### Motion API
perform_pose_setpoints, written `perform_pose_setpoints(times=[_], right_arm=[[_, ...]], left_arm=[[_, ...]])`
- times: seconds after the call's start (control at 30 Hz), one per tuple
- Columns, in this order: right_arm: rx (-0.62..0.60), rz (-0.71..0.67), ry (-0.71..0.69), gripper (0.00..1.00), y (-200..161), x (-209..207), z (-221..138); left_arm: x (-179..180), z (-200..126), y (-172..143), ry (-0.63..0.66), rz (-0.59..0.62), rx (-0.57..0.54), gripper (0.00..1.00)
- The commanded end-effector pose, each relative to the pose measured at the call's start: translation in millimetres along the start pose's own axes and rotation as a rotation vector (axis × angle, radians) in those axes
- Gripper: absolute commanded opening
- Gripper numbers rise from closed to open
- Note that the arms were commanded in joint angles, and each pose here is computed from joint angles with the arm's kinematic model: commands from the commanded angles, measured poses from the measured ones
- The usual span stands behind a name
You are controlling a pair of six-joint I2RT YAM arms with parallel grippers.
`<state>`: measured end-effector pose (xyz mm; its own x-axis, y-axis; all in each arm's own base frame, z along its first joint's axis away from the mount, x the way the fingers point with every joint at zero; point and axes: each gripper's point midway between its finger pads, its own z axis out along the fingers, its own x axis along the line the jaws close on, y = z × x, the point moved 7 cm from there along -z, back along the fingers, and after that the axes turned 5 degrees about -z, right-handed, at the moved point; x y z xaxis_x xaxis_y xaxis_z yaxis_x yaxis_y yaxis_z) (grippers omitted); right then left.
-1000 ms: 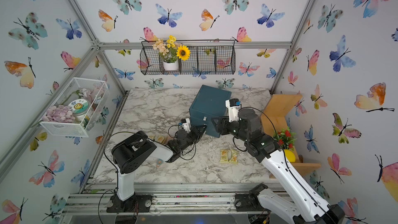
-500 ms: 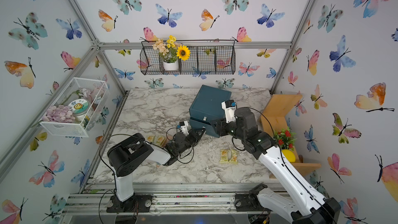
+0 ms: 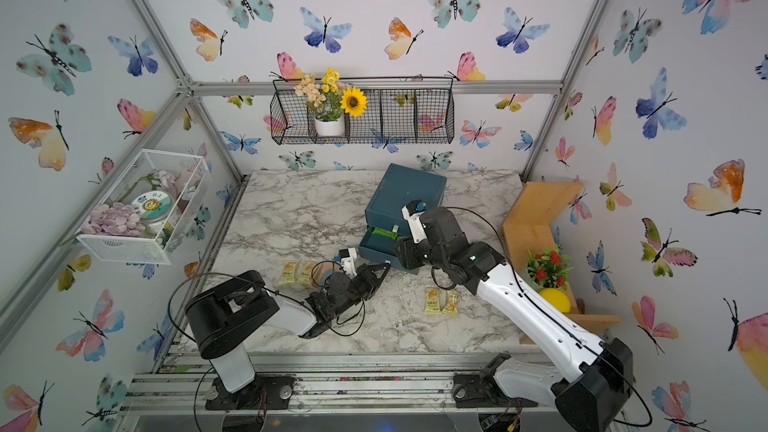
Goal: Take the cookies out of the drawer
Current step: Open the drawer in the storage box.
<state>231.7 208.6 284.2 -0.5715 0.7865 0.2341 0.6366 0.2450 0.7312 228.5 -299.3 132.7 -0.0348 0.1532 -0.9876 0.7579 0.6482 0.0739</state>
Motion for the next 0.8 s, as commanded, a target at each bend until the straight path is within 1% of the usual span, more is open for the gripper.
perform_pose_setpoints(times=[0.0,0.2,0.4,0.6,0.77], right_arm=[[0.025,-0.021,-0.090,0.45,1.6,-3.5,2.1],[0.097,-0.055,-0.105,0.47,-0.5,2.1,19.4],[0.139,-0.107,-0.110,0.50,1.4,4.5,31.4],[0.164,-0.162,-0.111,0.53,0.3,5.9,39.0],[0.175,-0.227,-0.104,0.56,0.0,7.2,45.7]], left_arm=[[4.7,-9.8,-4.6,0.036,0.018,0.009,0.00],[5.9,-23.0,-10.0,0.044,0.020,0.019,0.00],[8.4,-35.1,-14.5,0.049,0.017,0.024,0.00],[5.5,-44.2,-19.6,0.033,0.016,0.032,0.00],[4.3,-53.7,-20.5,0.035,0.041,0.029,0.00]])
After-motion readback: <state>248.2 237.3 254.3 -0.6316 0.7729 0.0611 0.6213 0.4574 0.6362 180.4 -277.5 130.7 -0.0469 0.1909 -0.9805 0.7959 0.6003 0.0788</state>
